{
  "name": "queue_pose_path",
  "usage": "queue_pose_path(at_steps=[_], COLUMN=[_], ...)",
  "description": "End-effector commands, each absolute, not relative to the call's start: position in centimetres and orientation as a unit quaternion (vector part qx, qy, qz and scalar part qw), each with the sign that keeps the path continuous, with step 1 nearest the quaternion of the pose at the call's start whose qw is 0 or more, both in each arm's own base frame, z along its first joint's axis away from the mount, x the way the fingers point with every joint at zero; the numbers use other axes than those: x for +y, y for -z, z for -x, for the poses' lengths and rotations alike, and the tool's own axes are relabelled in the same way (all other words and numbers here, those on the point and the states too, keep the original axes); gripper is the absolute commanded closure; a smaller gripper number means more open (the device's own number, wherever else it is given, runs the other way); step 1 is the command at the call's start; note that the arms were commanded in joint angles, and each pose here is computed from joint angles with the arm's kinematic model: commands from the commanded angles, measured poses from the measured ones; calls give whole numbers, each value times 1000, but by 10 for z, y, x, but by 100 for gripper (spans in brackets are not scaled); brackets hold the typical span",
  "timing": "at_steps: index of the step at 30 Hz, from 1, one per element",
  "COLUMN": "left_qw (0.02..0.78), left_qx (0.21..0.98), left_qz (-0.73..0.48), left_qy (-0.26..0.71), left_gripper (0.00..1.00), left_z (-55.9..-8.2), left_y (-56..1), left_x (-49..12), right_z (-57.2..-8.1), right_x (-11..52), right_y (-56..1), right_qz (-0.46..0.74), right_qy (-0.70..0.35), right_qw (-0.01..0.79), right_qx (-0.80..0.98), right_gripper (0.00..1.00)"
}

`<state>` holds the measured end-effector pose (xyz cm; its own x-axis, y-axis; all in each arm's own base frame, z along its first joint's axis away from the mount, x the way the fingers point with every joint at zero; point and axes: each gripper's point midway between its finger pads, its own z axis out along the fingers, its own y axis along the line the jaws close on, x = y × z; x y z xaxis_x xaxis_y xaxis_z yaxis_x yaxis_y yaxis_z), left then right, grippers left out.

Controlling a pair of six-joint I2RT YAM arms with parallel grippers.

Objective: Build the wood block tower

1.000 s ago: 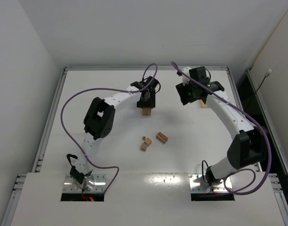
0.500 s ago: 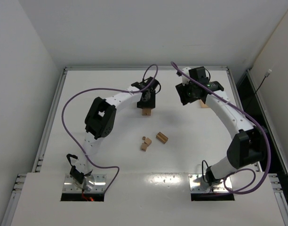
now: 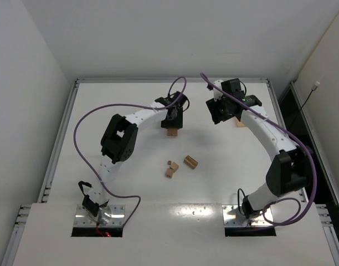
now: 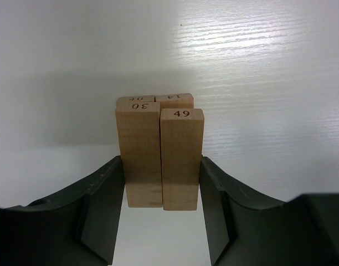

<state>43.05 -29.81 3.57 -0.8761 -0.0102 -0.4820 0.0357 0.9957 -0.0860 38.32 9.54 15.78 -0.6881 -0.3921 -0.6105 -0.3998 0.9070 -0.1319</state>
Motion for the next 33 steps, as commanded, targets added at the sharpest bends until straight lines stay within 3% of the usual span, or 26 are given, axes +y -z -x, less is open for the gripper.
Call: queue_pose_path(at_steps=[1,7,19,23,28,33], left_qw=[254,250,256,271,329,406], left_qx=[966,967,965,960,941,906], left_qz=[-9,-10,-19,-40,-45,-39], left_qy=[46,44,50,62,72,115], left_gripper=[72,45,16,0,0,0], left_z=[-432,-431,-435,-439,-455,-459], left_y=[-31,-26,-30,-46,-98,-194], left_x=[-304,-304,-307,-311,-313,-313], right_z=[-397,-399,-397,-397,-394,-392], right_x=[101,102,101,101,100,90], right_y=[-175,-175,-175,-175,-179,-187], right_qz=[207,207,207,207,211,209], right_qy=[-17,-17,-17,-17,-15,11], right_qw=[360,360,360,360,364,379], right_qx=[910,910,910,910,907,901], right_gripper=[49,49,49,49,49,49])
